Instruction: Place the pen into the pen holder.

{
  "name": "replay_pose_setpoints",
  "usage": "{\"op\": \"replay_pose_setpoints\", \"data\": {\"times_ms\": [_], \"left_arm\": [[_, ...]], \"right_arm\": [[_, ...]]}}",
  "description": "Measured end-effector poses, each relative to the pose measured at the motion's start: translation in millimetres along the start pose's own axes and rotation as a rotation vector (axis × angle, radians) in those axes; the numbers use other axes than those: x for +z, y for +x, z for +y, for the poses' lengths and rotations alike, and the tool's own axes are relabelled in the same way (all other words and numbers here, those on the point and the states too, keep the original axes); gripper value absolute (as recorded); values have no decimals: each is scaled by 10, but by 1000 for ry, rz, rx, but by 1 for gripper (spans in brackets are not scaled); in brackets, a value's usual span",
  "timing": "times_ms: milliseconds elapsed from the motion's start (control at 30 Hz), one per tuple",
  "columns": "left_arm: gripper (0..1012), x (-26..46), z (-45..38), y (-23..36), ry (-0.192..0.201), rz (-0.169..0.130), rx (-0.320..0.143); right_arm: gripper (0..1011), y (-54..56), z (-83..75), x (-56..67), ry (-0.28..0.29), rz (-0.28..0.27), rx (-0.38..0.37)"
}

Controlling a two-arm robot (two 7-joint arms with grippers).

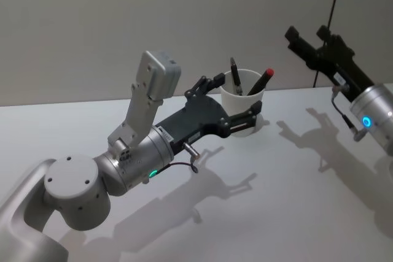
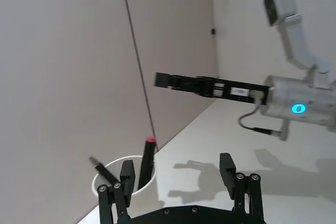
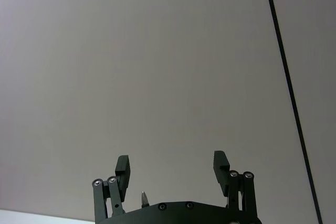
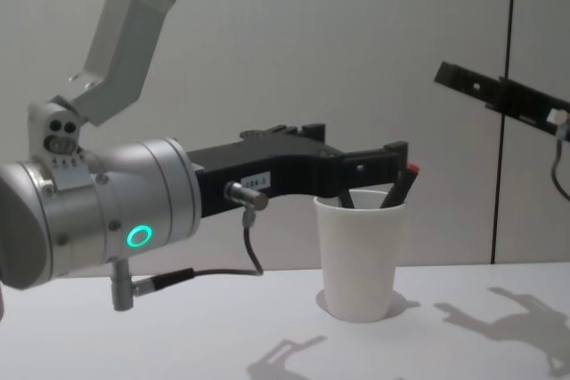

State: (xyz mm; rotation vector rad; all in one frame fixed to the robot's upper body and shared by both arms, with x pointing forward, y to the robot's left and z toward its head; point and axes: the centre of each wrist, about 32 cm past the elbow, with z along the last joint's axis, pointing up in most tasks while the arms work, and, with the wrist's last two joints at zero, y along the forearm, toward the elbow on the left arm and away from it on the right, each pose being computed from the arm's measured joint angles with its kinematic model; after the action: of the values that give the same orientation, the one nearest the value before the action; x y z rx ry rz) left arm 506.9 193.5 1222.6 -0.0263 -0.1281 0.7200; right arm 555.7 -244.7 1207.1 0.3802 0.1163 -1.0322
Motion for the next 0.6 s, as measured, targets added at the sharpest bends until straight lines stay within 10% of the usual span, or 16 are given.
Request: {"op": "replay_pose_setpoints", "data": {"times_ms": [600], "left_arm": [[1001, -94, 82, -56, 39, -89, 225]], "right_arm": [[1001, -237, -426, -100, -91, -143, -69]]}}
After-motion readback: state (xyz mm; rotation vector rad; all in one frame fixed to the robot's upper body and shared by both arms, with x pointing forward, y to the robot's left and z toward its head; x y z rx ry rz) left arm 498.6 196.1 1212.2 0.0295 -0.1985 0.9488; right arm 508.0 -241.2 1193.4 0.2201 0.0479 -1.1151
